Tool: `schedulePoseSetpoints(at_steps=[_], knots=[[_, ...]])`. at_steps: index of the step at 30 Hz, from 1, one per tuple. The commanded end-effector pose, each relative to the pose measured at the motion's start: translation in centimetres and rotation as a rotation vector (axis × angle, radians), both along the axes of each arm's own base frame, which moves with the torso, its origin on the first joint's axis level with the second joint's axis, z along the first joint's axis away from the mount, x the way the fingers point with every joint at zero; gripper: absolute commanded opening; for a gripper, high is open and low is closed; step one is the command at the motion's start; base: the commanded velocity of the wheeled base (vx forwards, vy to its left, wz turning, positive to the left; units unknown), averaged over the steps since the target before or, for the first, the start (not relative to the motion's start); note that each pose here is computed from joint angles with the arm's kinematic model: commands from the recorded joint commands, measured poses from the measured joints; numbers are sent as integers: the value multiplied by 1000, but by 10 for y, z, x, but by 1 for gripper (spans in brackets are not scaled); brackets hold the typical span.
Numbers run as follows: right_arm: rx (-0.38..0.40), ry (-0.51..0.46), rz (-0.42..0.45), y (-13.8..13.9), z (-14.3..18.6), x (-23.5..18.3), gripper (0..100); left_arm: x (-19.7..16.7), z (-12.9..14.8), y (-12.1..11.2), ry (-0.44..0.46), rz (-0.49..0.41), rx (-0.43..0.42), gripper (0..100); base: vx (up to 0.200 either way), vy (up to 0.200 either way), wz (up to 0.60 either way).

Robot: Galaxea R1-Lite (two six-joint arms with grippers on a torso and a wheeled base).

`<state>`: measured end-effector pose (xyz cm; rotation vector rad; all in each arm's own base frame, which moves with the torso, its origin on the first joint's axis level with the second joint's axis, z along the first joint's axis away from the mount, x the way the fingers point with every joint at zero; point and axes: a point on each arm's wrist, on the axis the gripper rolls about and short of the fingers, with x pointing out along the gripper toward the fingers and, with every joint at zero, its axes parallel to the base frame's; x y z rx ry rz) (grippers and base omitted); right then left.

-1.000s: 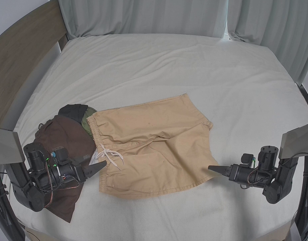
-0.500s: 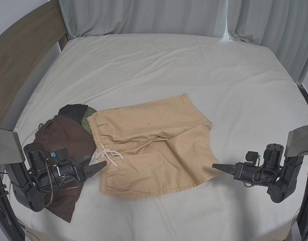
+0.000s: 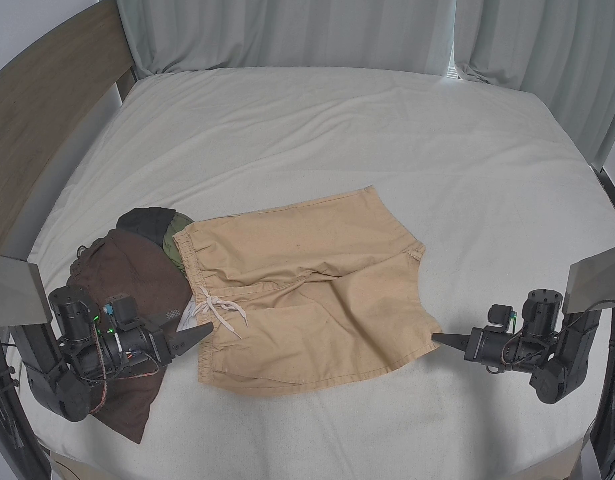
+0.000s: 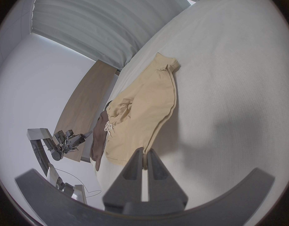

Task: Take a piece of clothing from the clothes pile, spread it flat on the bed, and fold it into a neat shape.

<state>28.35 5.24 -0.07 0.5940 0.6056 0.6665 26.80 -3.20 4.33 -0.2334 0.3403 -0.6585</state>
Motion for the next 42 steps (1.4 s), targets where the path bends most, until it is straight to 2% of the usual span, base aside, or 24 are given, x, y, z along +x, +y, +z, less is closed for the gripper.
schedulePoseSetpoints(at_steps=[1, 7, 16, 27, 36, 42], knots=[[-1, 8, -9, -2, -4, 2, 0, 0, -6, 1, 21, 4, 2, 100, 0, 0, 0], [-14, -20, -31, -11, 0, 3, 0, -2, -17, 2, 73, -1, 1, 100, 0, 0, 0], [-74, -82, -37, -31, -1, 3, 0, -2, -41, 9, 167, 5, -4, 100, 0, 0, 0], [-97, -91, -46, -37, -5, 3, 0, -5, -62, 12, 257, 2, -8, 100, 0, 0, 0], [-100, -94, -43, -36, -5, 3, 0, -4, -69, 12, 276, 3, -8, 100, 0, 0, 0], [-101, -94, -40, -35, -6, 4, 0, 2, -87, 10, 316, -6, -6, 100, 0, 0, 0]])
